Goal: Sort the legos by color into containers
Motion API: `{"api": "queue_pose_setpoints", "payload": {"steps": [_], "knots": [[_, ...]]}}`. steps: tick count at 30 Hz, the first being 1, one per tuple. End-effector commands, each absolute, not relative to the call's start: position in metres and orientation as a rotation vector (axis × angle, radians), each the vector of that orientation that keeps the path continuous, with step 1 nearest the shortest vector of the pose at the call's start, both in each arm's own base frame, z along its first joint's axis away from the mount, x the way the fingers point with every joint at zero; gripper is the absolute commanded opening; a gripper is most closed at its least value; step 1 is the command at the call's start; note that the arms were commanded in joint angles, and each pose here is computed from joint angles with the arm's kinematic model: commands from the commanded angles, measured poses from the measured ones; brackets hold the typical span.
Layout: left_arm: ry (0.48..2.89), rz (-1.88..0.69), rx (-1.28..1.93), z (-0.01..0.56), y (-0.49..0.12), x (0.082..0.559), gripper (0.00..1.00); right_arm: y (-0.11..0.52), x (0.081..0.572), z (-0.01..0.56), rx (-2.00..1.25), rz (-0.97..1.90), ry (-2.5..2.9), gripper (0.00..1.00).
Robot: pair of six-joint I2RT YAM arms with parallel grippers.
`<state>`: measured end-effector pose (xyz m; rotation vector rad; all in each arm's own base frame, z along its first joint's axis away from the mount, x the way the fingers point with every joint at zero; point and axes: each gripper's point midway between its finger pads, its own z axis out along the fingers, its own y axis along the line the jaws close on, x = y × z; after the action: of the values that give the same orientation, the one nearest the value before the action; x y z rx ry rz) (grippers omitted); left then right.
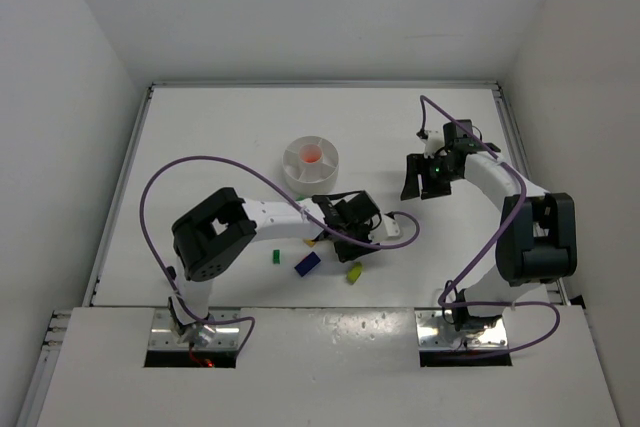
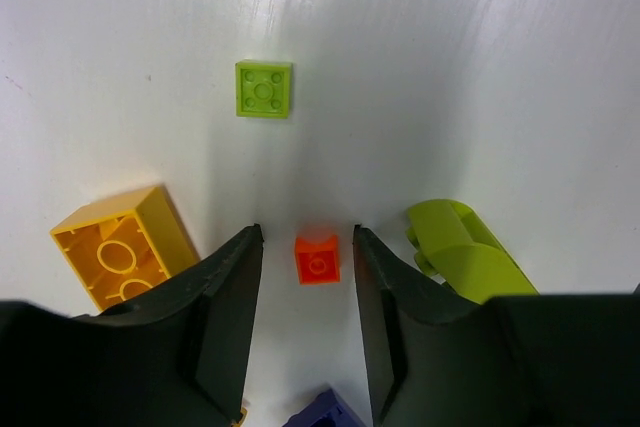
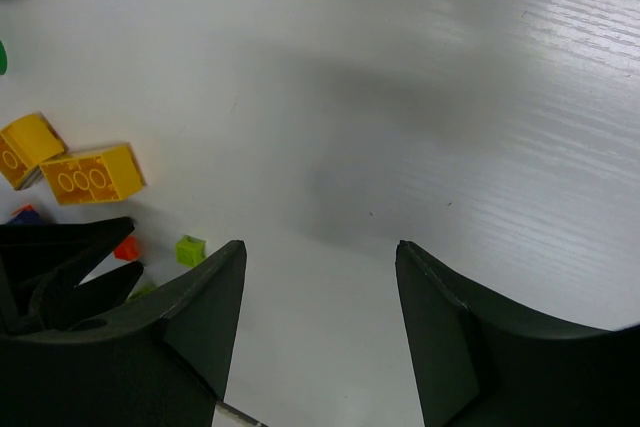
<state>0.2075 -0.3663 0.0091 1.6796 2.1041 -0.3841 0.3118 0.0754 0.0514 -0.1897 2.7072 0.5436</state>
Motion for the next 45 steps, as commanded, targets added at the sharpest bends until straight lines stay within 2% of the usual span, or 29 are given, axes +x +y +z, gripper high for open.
{"api": "queue_pose_setpoints", "payload": {"steps": [1, 4, 8, 11, 15, 23, 33, 39, 40, 44, 45], "knots": [[2.206, -0.255, 1.743, -0.017, -0.329, 0.199, 0.46, 0.078, 0.321, 0.058, -0.203, 0.563, 2.67, 0.62], [2.214, -0.25, 1.748, -0.019, -0.326, 0.198, 0.46, 0.078, 0.321, 0.058, -0.203, 0.563, 2.67, 0.62], [2.214, -0.24, 1.729, -0.016, -0.325, 0.203, 0.53, 0.078, 0.321, 0.058, -0.203, 0.563, 2.67, 0.62], [2.22, -0.224, 1.731, -0.018, -0.321, 0.202, 0.54, 0.078, 0.321, 0.058, -0.203, 0.563, 2.67, 0.62], [2.22, -0.224, 1.731, -0.018, -0.321, 0.202, 0.54, 0.078, 0.321, 0.058, -0.203, 0.563, 2.67, 0.62], [2.228, -0.22, 1.736, -0.019, -0.319, 0.201, 0.44, 0.078, 0.323, 0.059, -0.205, 0.561, 2.661, 0.62], [2.244, -0.225, 1.735, -0.019, -0.314, 0.2, 0.47, 0.079, 0.323, 0.059, -0.207, 0.573, 2.659, 0.62], [2.251, -0.221, 1.74, -0.019, -0.312, 0.199, 0.34, 0.079, 0.32, 0.059, -0.207, 0.573, 2.659, 0.62], [2.251, -0.221, 1.74, -0.019, -0.312, 0.199, 0.27, 0.079, 0.32, 0.059, -0.207, 0.573, 2.659, 0.62], [2.252, -0.252, 1.748, -0.019, -0.314, 0.195, 0.12, 0.079, 0.32, 0.059, -0.207, 0.573, 2.659, 0.62], [2.253, -0.265, 1.751, -0.019, -0.315, 0.194, 0.12, 0.079, 0.32, 0.059, -0.207, 0.573, 2.659, 0.62]]}}
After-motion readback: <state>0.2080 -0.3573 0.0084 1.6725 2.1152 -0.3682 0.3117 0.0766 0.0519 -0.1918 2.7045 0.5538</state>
